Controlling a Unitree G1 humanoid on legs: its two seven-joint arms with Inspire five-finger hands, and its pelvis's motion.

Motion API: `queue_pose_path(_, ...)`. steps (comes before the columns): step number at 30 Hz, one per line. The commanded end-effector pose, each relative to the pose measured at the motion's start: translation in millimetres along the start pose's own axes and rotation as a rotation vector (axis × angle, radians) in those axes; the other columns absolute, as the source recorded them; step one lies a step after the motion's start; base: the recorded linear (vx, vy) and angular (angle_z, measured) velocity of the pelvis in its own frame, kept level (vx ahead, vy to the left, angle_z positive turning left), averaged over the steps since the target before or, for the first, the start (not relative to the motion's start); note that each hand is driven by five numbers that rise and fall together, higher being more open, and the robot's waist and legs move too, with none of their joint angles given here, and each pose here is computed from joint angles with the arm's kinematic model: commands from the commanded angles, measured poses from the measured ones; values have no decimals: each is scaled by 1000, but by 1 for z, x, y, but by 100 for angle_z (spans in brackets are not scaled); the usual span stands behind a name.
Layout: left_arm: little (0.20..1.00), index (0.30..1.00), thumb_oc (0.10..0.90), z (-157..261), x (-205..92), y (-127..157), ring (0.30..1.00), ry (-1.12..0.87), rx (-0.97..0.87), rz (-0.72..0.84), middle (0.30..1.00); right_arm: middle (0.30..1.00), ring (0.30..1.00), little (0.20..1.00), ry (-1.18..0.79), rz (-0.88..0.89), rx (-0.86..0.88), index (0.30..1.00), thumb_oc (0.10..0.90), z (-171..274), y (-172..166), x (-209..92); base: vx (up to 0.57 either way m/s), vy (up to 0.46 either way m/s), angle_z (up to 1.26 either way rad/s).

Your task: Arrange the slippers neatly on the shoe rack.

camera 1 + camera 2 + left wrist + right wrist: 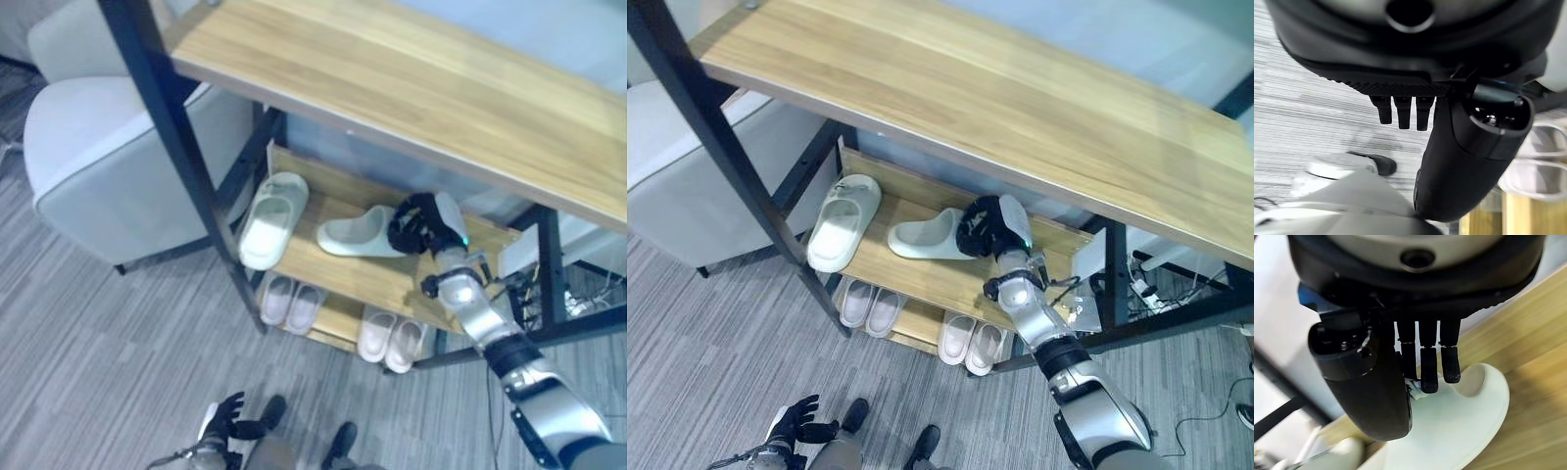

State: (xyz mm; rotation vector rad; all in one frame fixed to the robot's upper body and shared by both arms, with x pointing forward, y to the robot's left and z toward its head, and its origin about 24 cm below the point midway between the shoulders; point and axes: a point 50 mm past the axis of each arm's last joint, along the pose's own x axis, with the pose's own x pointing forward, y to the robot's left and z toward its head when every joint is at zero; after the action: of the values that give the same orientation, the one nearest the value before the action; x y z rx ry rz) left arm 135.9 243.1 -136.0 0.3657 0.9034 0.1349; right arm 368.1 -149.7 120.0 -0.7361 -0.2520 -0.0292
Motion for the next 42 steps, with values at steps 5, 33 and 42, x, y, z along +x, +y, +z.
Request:
queue_pose_path(5, 900, 900, 800, 1, 1, -6, 900, 1, 21, -18, 900, 300, 300, 300, -286, -25, 90, 300, 400, 68, -7, 14, -2, 2, 12)
queue_pose_path(33, 900, 900, 800, -9, -4, -14, 900, 25, 19, -58, 900, 300, 300, 300, -272, -39, -54, 300, 400, 19, -49, -34, 1, 4, -1)
queue_pose_path(42, 900, 900, 800, -14, -6, -18, 900, 43, 22, -77, 900, 900, 900, 900, -273, -60, -116, 900, 800, 15, -63, -34, 8, -3, -6)
